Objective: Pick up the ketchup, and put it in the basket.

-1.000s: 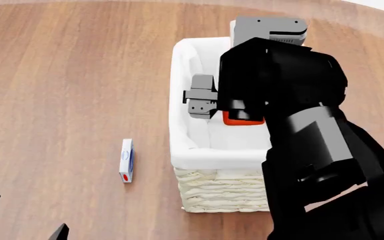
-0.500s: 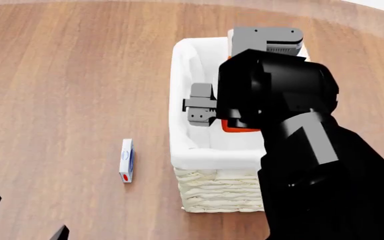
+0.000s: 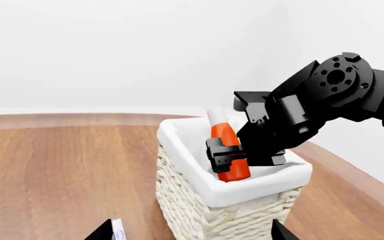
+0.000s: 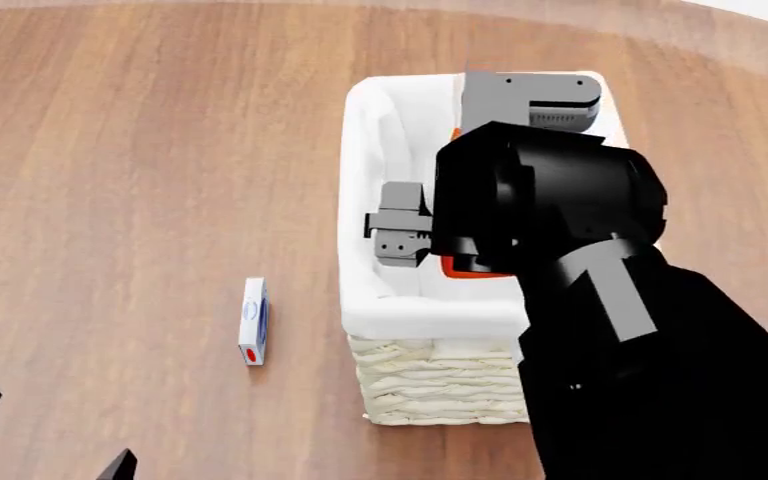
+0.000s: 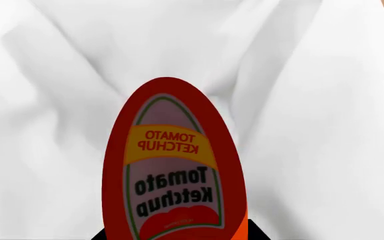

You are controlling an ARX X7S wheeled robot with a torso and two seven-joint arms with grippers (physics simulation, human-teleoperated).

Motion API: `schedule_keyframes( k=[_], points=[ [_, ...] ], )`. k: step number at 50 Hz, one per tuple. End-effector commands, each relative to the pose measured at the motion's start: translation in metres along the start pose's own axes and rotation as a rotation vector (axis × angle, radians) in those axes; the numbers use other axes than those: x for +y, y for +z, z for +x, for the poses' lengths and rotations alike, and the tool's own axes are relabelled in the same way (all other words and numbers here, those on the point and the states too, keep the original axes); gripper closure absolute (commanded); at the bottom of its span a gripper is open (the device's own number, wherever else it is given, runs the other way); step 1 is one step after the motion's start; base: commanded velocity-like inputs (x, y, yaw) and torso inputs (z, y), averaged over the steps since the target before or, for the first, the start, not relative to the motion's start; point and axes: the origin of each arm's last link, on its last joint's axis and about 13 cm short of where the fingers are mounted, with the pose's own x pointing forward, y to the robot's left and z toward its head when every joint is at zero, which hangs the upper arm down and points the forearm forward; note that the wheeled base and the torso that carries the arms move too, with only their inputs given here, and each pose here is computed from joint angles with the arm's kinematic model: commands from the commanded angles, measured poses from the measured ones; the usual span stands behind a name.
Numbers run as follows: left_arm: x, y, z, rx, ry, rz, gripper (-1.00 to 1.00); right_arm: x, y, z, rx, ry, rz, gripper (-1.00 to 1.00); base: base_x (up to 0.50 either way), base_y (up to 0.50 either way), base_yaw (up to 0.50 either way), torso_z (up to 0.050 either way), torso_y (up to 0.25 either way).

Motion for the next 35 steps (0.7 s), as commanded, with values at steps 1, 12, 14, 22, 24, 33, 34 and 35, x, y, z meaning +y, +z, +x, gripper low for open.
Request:
schedule_keyframes(
  k=[1, 12, 14, 22, 24, 33, 34, 35],
  points=[
    [0.0035, 0.0033, 0.0065, -0.059, 0.005, -0.013, -1.0, 0.0084, -0.0013, 0.0011, -0.019, 0.056, -0.001, 1.0, 0.0, 0.0, 0.0, 0.0, 0.0],
    [0.0041, 0.0014, 0.0082, -0.052, 0.005, -0.013, -1.0, 0.0075, -0.0021, 0.0025, -0.02, 0.055, 0.005, 1.0, 0.0, 0.0, 0.0, 0.0, 0.0],
    [0.0046, -0.0048, 0.0076, -0.052, 0.005, -0.013, -1.0, 0.0078, -0.0024, 0.0028, -0.021, 0.057, 0.004, 1.0, 0.0, 0.0, 0.0, 0.0, 0.0],
    [0.0046, -0.0004, 0.0079, -0.051, 0.006, -0.015, -1.0, 0.0084, -0.0038, 0.0043, -0.023, 0.064, 0.005, 1.0, 0.0, 0.0, 0.0, 0.001, 0.0],
    [0.0044, 0.0012, 0.0081, -0.05, 0.006, -0.015, -1.0, 0.0085, -0.0044, 0.0048, -0.022, 0.066, 0.006, 1.0, 0.0, 0.0, 0.0, 0.0, 0.0],
    [0.0046, 0.0007, 0.0087, -0.049, 0.005, -0.016, -1.0, 0.0089, -0.0024, 0.0047, -0.046, 0.089, 0.007, 1.0, 0.0, 0.0, 0.0, 0.0, 0.001],
    [0.0044, 0.0007, 0.0087, -0.048, 0.004, -0.016, -1.0, 0.0089, -0.0024, 0.0049, -0.048, 0.087, 0.006, 1.0, 0.0, 0.0, 0.0, 0.0, 0.0],
    [0.0043, 0.0008, 0.0087, -0.048, 0.004, -0.017, -1.0, 0.0091, -0.0024, 0.0049, -0.048, 0.089, 0.009, 1.0, 0.0, 0.0, 0.0, 0.0, 0.0]
  ],
)
